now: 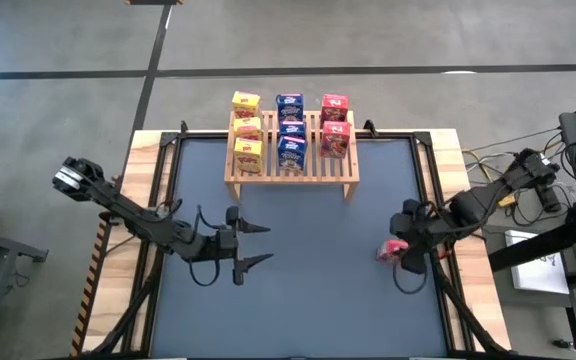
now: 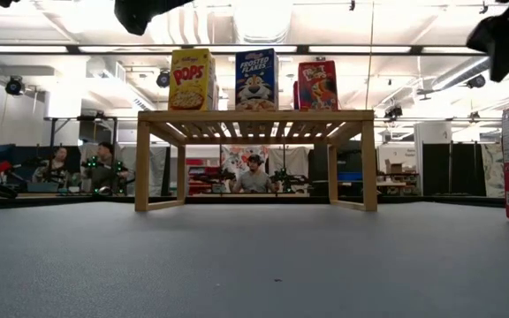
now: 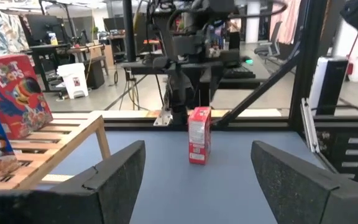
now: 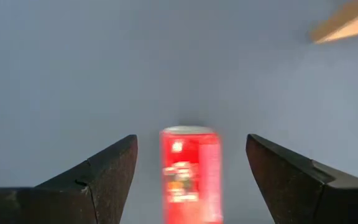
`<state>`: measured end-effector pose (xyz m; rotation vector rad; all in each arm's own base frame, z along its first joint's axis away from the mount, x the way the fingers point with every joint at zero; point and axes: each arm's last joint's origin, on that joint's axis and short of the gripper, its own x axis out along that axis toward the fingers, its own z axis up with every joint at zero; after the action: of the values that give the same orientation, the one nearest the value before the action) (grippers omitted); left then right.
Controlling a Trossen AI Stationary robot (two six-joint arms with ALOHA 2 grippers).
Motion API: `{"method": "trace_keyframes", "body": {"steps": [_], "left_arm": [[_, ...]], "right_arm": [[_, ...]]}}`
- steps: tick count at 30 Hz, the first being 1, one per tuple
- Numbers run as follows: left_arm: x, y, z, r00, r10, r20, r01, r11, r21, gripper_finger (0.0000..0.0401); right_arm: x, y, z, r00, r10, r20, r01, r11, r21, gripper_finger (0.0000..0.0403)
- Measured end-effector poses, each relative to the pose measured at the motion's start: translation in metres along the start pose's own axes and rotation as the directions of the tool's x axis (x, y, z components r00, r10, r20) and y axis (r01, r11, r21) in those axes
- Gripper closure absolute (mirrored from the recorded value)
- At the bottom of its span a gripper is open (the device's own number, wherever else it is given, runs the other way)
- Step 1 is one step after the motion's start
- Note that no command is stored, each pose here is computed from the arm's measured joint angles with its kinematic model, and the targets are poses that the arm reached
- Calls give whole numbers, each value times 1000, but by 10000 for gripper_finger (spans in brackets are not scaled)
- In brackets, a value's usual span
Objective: Stack cereal on shelf
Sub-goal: Put the red cereal box on the shelf aligned with the other red cereal boxes
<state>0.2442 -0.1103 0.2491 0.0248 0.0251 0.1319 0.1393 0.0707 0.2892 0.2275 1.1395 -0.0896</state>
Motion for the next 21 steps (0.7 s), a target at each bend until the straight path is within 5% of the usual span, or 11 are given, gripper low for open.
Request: {"method": "trace_keyframes", "body": {"steps": [21], "left_arm": [[6,-5,-12,999,-21,-35,21,1000,4,125]], "right_arm": [[42,5,-32,989,-119,-85,121,992,22,115]]}}
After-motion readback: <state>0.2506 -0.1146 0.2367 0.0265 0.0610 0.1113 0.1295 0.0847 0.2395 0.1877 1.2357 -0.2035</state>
